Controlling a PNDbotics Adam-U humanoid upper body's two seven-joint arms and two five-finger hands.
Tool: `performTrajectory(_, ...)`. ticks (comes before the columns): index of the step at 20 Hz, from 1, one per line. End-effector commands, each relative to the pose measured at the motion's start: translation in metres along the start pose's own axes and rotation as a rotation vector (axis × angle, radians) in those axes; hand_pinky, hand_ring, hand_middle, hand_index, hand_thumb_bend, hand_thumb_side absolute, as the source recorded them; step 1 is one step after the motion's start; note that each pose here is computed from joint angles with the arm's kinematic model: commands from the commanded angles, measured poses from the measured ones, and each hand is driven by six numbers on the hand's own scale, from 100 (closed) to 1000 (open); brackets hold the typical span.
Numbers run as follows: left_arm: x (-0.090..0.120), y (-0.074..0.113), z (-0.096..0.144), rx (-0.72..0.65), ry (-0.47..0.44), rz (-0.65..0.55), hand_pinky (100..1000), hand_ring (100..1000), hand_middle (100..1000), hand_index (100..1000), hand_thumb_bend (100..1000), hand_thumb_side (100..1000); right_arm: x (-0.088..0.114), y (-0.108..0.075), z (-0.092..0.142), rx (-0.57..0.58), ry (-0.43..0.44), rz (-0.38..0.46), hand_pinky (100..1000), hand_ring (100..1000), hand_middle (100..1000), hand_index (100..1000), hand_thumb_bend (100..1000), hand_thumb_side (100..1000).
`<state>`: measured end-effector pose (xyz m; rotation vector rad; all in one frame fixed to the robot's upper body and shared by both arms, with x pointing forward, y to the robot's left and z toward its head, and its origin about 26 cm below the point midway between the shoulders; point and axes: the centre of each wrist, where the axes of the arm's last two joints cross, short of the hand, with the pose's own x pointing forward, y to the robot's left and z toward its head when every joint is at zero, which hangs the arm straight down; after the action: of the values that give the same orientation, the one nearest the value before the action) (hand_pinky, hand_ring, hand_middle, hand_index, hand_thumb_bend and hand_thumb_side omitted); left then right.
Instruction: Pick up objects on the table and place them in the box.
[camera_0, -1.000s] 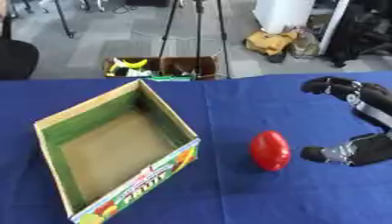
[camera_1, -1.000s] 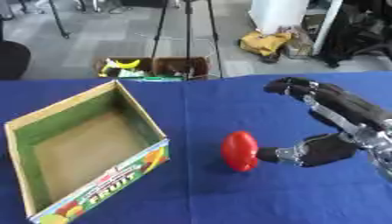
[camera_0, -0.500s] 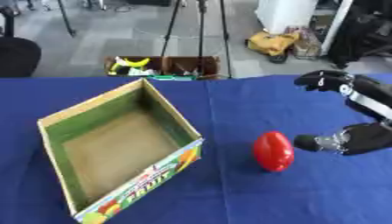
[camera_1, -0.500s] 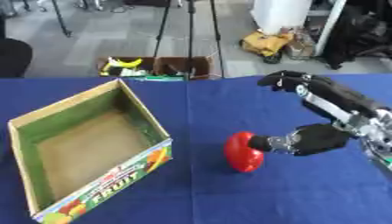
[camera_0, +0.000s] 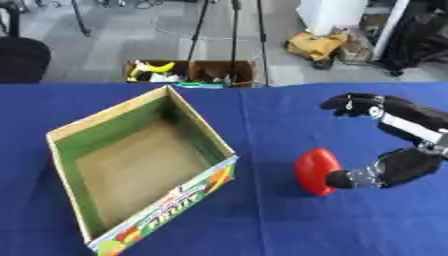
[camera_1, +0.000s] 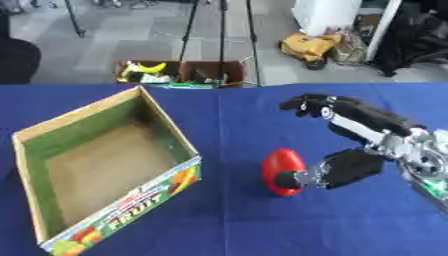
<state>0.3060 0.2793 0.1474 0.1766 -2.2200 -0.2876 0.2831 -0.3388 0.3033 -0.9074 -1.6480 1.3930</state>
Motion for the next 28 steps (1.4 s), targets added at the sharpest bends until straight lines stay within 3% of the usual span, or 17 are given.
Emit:
performTrajectory(1, 0.007, 0.005, -0.004, -0.011, -0.029, -0.021, 205, 549, 593, 667, 100, 874, 0.005, -0.01, 0.001, 0.036, -0.036, 0.035, 869, 883, 931, 1000, 759, 644)
performTrajectory(10, 0.006, 0.004, -0.004, -0.012, -0.035, -0.021, 204, 549, 594, 668, 100, 872, 0.001, -0.013, 0.002, 0.107, -0.056, 0.071, 868, 883, 928, 996, 742, 592)
performTrajectory(28, 0.005, 0.004, -0.005, -0.018, -0.043, -0.024, 203, 549, 594, 668, 100, 869, -0.004, -0.019, 0.005, 0.011, -0.001, 0.15, 864, 880, 922, 975, 733, 612)
